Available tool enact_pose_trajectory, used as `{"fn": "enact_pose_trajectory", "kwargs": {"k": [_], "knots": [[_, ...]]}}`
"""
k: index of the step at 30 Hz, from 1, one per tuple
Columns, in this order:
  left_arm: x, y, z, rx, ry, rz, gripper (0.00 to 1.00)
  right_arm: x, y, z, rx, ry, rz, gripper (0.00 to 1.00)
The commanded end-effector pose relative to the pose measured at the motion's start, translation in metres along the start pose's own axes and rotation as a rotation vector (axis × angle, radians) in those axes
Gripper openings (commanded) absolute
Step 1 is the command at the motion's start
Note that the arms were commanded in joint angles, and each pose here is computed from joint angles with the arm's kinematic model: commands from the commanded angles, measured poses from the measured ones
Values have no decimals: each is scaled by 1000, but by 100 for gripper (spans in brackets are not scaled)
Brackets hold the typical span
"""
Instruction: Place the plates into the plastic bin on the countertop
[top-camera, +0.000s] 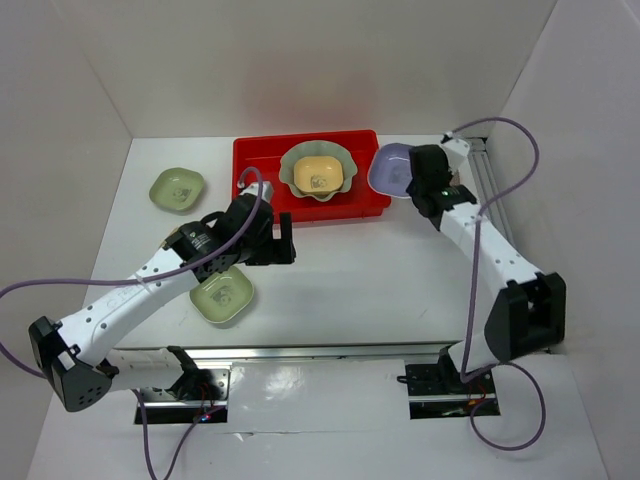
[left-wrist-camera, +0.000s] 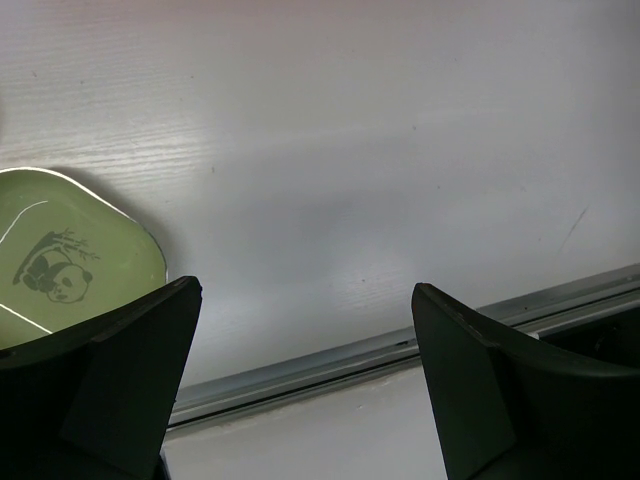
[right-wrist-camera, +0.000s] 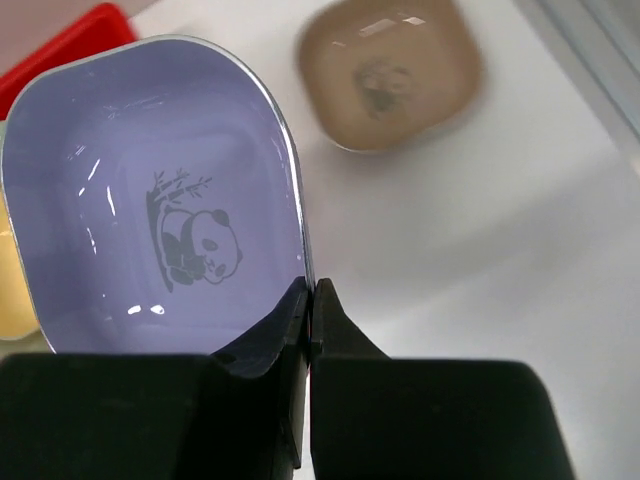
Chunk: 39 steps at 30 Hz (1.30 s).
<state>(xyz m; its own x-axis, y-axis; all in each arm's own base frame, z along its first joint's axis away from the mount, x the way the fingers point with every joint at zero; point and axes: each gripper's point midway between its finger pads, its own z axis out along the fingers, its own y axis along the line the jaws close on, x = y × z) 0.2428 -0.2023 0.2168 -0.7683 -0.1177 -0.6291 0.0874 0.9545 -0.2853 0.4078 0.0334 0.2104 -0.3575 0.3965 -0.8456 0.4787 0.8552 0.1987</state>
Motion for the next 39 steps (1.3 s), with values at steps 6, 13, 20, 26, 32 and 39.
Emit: {"fn": "enact_pose_trajectory", "kwargs": {"k": [6,13,20,26,32,39], "knots": [[-8,-16,-13,116,-26,-25,100,-20,143,29,-233,-53,-47,0],[-5,-6,-19,105,-39,-24,100,3,207,66,-339,19,-149,0],[-2,4,-20,85,-44,-20,100,42,228,90,-377,100,-216,0],[2,4,-18,87,-31,-18,100,69,235,97,-383,141,-247,0],[7,7,-17,81,-22,-16,100,78,243,94,-418,155,-261,18],[10,9,-12,80,-22,-7,100,38,264,62,-491,70,-225,84]]}}
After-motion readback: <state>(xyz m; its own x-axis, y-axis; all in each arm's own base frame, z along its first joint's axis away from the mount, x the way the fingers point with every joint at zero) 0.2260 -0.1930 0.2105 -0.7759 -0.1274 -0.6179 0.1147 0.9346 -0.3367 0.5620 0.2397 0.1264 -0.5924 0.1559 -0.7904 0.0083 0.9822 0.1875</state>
